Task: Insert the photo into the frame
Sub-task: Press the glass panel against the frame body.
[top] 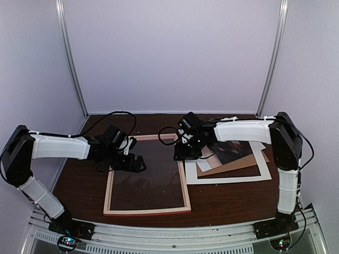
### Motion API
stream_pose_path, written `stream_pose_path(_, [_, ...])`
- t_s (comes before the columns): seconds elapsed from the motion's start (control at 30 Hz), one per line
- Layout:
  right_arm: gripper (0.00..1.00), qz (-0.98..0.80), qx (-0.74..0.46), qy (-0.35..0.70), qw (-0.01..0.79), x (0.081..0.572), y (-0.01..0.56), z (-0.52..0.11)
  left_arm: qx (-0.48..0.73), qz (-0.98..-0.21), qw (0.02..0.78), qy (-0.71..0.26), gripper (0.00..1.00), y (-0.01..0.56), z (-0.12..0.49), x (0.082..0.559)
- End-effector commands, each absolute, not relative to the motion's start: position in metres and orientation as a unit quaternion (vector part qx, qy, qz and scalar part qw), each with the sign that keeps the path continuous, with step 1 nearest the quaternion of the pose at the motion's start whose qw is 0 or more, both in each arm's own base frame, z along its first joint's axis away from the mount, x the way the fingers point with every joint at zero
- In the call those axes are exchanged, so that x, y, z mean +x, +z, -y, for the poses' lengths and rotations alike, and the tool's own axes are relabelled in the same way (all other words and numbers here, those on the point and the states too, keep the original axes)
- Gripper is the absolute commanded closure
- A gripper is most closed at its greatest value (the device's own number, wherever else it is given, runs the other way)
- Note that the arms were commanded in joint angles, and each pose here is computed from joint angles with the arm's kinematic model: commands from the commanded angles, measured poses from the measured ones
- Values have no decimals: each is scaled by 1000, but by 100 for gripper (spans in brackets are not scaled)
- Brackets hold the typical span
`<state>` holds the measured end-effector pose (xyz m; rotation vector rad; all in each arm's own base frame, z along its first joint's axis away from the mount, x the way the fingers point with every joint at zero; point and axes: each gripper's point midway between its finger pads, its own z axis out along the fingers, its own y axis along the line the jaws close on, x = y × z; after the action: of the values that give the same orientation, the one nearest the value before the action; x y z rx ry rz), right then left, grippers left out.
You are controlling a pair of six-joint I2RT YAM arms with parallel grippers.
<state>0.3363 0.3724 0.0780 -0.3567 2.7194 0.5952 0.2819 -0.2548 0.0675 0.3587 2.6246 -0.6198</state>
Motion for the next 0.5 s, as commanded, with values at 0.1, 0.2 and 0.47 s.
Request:
stream_pose_path(0.1, [53,-960,-134,181,165,348,62,-370,126,-937,236,-226,3,79,263,294])
stream_pose_path(0.2, [53,-963,-135,172,160,347,54,-368,127,-937,236,-226,3,79,263,294])
stream_pose_path(0.47, [54,-967,-140,156,146,338,41,-360,127,-938,234,-224,3,77,262,293])
